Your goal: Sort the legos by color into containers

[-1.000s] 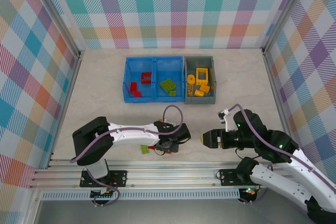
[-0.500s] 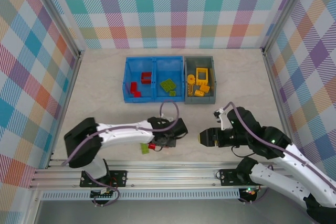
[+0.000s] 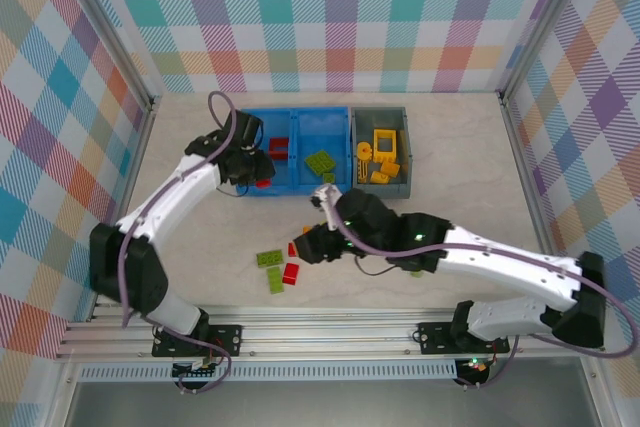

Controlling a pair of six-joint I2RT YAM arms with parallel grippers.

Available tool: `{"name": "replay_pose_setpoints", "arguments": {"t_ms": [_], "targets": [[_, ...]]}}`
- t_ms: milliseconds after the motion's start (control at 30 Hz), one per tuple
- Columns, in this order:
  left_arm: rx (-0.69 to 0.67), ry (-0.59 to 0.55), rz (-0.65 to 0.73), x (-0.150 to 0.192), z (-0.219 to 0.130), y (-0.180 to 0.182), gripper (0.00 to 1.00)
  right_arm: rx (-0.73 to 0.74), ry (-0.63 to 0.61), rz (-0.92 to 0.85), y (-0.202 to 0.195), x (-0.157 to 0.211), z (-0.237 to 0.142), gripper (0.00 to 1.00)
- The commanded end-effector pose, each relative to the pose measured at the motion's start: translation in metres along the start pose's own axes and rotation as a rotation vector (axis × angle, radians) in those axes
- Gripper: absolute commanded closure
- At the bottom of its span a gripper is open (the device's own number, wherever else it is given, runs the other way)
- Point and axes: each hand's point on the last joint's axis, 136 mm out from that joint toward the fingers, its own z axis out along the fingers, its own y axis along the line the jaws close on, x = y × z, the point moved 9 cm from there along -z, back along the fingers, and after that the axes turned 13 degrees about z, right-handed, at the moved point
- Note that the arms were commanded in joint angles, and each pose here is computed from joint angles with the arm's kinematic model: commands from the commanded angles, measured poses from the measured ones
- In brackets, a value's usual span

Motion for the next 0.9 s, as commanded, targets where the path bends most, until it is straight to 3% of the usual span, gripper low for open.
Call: {"name": "replay_pose_setpoints", "arguments": {"t_ms": [0,267,500,700,867], "targets": [[0.089,0.023,0.041,-0.025,0.024,0.005,0.66,0.005,-0.27,-0.065,0.023,-0.034,0.014,0.36],[0.1,0.075,0.006,-0.055,0.084,0.018,0.66,0.067,-0.281,-0.066,0.028,-0.04,0.04,0.36],[0.076,0.138,-0.007,-0.046,0.115,0.024,0.61,0.082,-0.26,-0.029,0.019,-0.031,0.038,0.36],[0.082,0.127,-0.023,-0.043,0.108,0.024,0.39,0.112,-0.235,-0.013,0.013,-0.025,0.037,0.35],[0.105,0.067,-0.035,-0.051,0.076,0.02,0.38,0.228,-0.247,0.065,-0.006,-0.018,0.022,0.35]]}}
